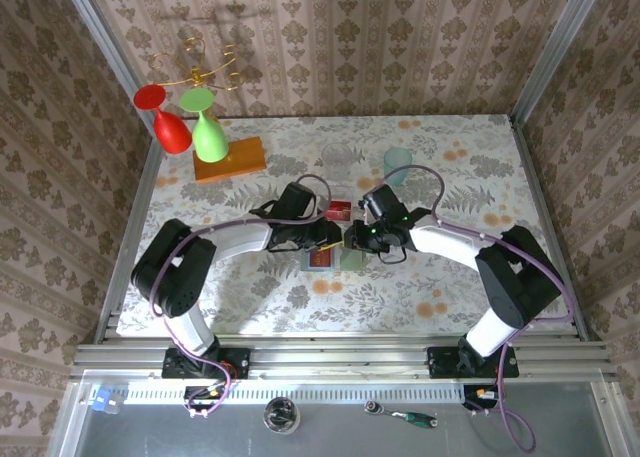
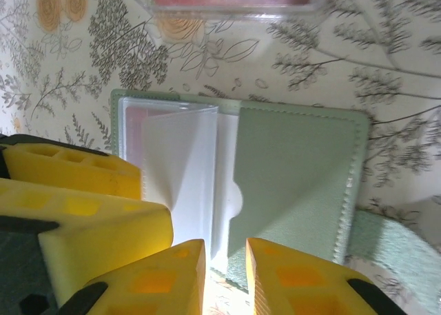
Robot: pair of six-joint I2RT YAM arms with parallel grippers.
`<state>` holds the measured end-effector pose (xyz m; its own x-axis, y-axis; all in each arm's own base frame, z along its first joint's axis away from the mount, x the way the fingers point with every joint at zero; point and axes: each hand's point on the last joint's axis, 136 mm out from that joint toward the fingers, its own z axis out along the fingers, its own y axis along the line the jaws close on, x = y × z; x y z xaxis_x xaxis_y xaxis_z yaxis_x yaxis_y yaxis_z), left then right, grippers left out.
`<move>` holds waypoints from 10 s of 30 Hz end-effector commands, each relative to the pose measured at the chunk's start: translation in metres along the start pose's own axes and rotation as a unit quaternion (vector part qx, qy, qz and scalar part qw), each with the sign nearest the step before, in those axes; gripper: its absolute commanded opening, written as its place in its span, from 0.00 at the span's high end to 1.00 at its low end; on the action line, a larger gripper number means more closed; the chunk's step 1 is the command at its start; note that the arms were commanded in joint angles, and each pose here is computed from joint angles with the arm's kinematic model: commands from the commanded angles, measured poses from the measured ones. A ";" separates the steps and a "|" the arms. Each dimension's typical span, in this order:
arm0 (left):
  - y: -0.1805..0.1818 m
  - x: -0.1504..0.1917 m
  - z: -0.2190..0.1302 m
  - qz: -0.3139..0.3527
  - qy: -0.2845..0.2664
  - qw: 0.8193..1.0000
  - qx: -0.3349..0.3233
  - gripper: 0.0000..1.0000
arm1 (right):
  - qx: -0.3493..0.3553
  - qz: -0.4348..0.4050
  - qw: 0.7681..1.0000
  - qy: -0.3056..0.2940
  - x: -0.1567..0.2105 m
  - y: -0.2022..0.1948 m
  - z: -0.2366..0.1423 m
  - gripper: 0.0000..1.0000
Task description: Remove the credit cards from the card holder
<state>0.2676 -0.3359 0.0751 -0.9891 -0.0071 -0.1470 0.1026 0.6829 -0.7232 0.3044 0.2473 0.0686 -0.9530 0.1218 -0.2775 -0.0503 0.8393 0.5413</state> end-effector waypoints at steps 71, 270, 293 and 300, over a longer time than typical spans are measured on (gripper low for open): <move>0.093 0.013 -0.031 -0.033 0.011 0.998 -0.053 0.79 | -0.039 0.014 0.997 0.069 0.007 0.046 0.055 0.73; 0.081 0.018 -0.018 -0.027 0.052 0.996 -0.061 0.96 | -0.064 0.059 0.994 0.069 0.015 0.017 0.053 0.84; 0.041 -0.006 -0.029 -0.024 -0.001 1.000 0.008 0.91 | 0.009 -0.051 0.999 0.015 -0.012 -0.003 -0.016 0.89; 0.040 -0.014 -0.048 -0.013 -0.036 0.999 0.000 0.90 | 0.049 -0.229 0.972 0.026 -0.026 0.000 -0.031 0.92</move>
<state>0.2782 -0.2825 0.0716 -0.9877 -0.0447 -0.1501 0.0800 0.6797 -0.7291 0.3187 0.2381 0.0884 -0.9247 -0.1034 -0.3665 -0.2686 0.8594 0.4352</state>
